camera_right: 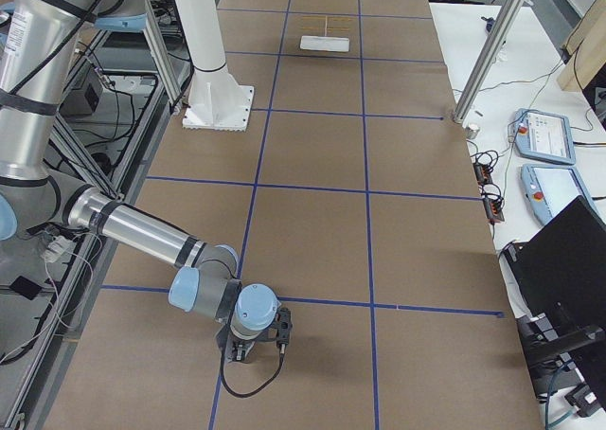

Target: Hang towel on rack

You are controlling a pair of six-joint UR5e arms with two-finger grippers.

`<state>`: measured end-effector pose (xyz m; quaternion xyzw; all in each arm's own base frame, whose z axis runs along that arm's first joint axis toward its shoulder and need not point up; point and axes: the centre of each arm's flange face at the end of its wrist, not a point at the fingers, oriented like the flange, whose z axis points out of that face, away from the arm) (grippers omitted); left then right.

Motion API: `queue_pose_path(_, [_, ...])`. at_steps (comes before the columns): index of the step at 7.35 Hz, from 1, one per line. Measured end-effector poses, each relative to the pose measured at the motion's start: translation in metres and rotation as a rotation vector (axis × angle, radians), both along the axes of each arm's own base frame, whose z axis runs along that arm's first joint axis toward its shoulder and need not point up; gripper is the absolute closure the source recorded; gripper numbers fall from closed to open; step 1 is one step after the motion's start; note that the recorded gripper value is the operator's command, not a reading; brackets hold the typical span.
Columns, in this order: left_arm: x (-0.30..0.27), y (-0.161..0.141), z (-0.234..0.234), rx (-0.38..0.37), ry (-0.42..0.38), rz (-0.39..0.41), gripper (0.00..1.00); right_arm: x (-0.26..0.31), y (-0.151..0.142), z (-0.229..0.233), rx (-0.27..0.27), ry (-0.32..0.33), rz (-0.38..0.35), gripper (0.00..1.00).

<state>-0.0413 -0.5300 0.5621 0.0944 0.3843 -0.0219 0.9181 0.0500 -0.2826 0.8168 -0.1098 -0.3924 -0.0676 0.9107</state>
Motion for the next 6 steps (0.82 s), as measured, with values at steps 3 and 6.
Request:
queue_pose_path(3, [0.000, -0.001, -0.001, 0.002, 0.000, -0.001, 0.02, -0.003, -0.021, -0.029, 0.042, -0.049, 0.027, 1.00])
queue_pose_path(6, [0.001, -0.014, -0.018, -0.001, 0.009, -0.024, 0.02, 0.027, -0.096, -0.145, 0.155, -0.062, 0.139, 1.00])
